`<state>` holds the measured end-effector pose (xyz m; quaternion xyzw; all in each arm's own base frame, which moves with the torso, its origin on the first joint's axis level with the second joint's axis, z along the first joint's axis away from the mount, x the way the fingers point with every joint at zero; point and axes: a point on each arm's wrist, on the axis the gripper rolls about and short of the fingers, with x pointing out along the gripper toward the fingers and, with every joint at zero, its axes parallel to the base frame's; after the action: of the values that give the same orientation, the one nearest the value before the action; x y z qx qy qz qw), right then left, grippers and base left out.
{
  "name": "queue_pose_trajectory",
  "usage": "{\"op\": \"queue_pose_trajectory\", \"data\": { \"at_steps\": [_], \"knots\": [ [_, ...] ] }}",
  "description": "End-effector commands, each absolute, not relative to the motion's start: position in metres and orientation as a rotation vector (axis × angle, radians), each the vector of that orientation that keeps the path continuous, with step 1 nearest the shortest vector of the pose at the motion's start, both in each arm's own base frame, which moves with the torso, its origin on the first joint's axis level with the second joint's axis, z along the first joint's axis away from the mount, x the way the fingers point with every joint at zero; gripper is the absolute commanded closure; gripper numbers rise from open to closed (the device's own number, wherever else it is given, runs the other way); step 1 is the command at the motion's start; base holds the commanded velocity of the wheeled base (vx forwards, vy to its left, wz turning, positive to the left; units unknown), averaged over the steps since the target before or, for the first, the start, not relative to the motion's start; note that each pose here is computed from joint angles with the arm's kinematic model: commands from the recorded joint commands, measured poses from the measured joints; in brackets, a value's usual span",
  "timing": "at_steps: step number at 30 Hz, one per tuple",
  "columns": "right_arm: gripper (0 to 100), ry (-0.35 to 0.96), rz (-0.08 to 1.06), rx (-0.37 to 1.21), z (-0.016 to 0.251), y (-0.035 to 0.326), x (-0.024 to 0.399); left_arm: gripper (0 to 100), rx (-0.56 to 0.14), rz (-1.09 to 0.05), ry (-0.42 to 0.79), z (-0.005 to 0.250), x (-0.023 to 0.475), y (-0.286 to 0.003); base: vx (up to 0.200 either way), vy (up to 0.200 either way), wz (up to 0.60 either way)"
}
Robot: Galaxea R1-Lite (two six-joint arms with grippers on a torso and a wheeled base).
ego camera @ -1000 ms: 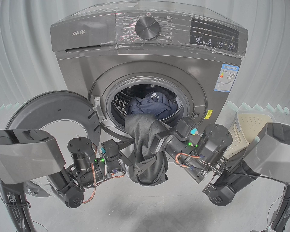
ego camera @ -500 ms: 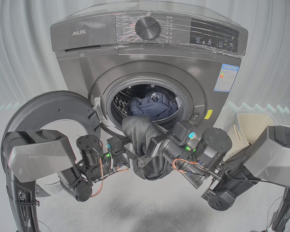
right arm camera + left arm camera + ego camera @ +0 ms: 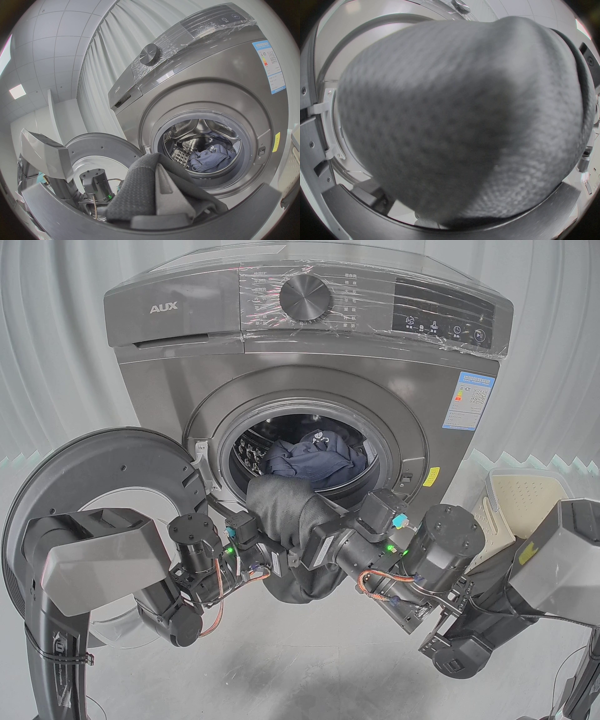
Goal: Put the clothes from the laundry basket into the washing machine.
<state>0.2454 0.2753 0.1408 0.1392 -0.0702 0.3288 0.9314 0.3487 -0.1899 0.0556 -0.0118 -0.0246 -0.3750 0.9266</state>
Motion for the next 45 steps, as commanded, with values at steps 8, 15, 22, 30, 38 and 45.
{"op": "queue_pose_trajectory", "data": {
  "at_steps": [8,15,22,30,38,45],
  "knots": [
    [100,-0.123,0.656,0.284,0.137,0.271,0.243,100,-0.081,-0.741,-0.076,0.063,0.358,-0.188,0.000,0.000,0.00],
    [100,0.042,0.530,0.202,0.103,0.229,0.251,100,-0.159,-0.701,-0.135,0.104,0.347,-0.174,0.000,0.000,0.00],
    [100,0.087,0.499,0.181,0.088,0.222,0.255,100,-0.159,-0.728,-0.119,0.114,0.324,-0.172,0.000,0.000,0.00],
    [100,0.075,0.522,0.185,0.089,0.227,0.253,100,-0.155,-0.736,-0.102,0.117,0.312,-0.168,0.000,0.000,0.00],
    [0,0.146,0.604,0.105,0.086,0.208,0.219,100,-0.035,-0.743,-0.077,0.110,0.293,-0.156,0.000,0.000,0.00],
    [0,0.263,0.778,-0.023,0.073,0.180,0.172,100,-0.012,-0.787,-0.080,0.124,0.259,-0.143,0.000,0.000,0.00]
  ]
}}
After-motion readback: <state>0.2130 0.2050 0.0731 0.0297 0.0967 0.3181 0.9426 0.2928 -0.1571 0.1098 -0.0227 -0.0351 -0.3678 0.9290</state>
